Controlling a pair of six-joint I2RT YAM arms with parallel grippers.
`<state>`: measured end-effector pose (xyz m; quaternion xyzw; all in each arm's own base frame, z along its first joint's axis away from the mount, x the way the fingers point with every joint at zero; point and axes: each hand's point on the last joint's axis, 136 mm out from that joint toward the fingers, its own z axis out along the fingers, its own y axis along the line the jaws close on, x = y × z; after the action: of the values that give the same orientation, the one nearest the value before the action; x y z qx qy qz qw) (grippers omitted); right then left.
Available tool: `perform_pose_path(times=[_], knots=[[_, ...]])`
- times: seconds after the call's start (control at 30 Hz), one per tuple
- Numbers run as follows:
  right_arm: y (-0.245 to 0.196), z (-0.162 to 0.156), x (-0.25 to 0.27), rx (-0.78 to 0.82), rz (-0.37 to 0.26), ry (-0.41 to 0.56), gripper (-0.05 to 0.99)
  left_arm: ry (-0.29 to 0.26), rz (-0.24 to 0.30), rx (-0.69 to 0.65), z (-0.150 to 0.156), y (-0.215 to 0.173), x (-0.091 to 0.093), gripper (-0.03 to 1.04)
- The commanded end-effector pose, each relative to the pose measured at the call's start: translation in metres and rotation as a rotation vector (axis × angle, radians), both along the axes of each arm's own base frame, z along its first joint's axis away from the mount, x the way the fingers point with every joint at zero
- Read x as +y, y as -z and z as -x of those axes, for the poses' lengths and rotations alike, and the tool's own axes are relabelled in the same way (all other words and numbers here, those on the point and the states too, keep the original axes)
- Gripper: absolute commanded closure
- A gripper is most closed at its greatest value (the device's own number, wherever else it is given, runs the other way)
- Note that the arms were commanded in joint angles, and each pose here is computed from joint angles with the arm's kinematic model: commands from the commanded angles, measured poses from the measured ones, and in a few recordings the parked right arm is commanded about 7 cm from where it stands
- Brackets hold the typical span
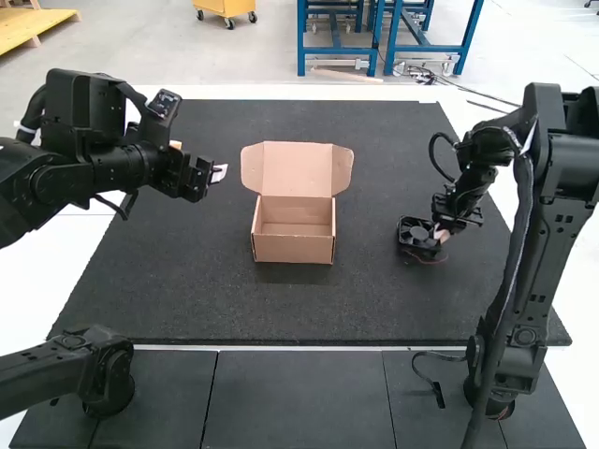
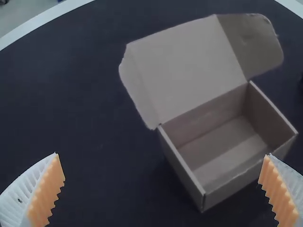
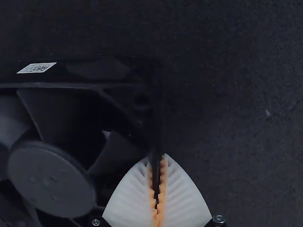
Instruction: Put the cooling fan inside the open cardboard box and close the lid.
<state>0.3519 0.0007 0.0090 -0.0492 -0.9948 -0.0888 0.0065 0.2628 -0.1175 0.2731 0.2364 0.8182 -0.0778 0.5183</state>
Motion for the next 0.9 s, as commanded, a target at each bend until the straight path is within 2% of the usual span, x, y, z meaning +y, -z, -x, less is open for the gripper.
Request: perform_pose_path(times=[0.0,0.47,0.87], knots=[[-0.042,-0.008,0.000,-0.096,-0.034,0.036,0.95,-0.007,-0.014,-0.014,-0.002,-0.004,0.003,0.04],[-0.110,0.031,0.014,-0.210,-0.085,0.037,0.95,0.000,-0.039,0.017,0.002,0.012,0.004,0.04],[-0.159,0.064,0.023,-0.341,-0.119,0.127,0.96,0.010,-0.052,0.018,0.002,0.017,0.003,0.04]])
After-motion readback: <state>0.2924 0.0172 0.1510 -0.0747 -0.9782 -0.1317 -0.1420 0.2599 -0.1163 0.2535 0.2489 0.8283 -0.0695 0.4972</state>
